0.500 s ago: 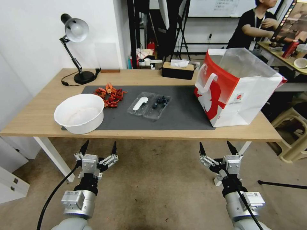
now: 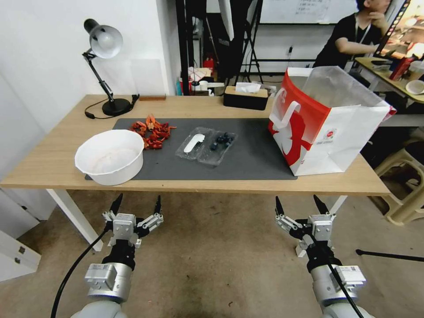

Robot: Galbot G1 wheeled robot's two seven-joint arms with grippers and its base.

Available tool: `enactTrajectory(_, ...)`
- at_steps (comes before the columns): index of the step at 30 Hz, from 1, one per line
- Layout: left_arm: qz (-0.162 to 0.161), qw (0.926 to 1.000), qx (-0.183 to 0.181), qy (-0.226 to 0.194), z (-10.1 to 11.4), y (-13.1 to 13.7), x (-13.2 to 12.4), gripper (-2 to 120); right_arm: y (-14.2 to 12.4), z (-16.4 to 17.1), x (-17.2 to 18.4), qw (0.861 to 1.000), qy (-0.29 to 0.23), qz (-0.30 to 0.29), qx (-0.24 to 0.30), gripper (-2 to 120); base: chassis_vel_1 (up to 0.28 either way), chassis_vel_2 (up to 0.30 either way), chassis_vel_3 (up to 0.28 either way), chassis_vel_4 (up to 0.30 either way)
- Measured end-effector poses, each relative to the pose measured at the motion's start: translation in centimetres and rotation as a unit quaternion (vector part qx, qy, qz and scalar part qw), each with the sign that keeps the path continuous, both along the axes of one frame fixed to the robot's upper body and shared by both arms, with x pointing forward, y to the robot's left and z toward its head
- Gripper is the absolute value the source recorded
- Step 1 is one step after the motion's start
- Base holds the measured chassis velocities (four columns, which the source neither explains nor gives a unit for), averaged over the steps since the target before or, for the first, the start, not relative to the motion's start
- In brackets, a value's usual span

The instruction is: Close the takeout container lid, then place the container into the takeout bag.

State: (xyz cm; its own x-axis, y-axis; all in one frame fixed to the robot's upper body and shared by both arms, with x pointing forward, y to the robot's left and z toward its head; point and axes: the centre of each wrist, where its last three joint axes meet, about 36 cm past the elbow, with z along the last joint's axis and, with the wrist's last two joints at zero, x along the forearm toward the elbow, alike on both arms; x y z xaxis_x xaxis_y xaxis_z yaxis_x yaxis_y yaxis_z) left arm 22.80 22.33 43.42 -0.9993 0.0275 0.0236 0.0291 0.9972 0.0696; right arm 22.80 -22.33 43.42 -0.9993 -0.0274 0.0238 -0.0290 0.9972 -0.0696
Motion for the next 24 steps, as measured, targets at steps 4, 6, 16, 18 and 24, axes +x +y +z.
enactTrajectory(4, 0.000, 1.0000, 0.000, 0.000, 0.0, 0.0, 0.0, 100, 0.0, 0.0, 0.0, 1.000, 0.000, 0.000, 0.000, 100, 0.000, 0.000, 0.000, 0.000)
enactTrajectory(6, 0.000, 1.0000, 0.000, 0.000, 0.0, 0.0, 0.0, 100, 0.0, 0.0, 0.0, 1.000, 0.000, 0.000, 0.000, 100, 0.000, 0.000, 0.000, 0.000)
enactTrajectory(16, 0.004, 0.9968, -0.070, 0.038, 2.9, 0.0, 0.7, 100, -0.7, 2.4, 0.8, 0.998, 0.040, 0.035, 0.021, 100, 0.000, 0.000, 0.000, 0.000)
enactTrajectory(18, 0.000, 0.9944, -0.092, 0.052, 4.0, -0.1, 0.8, 100, -1.0, 3.4, 1.0, 0.997, 0.053, 0.050, 0.032, 100, 0.000, 0.000, 0.000, 0.000)
enactTrajectory(24, -0.018, 0.9890, -0.127, 0.074, 5.4, -0.1, 0.9, 100, -1.5, 3.7, 1.7, 0.996, 0.036, 0.062, 0.043, 100, 0.000, 0.000, 0.000, 0.000)
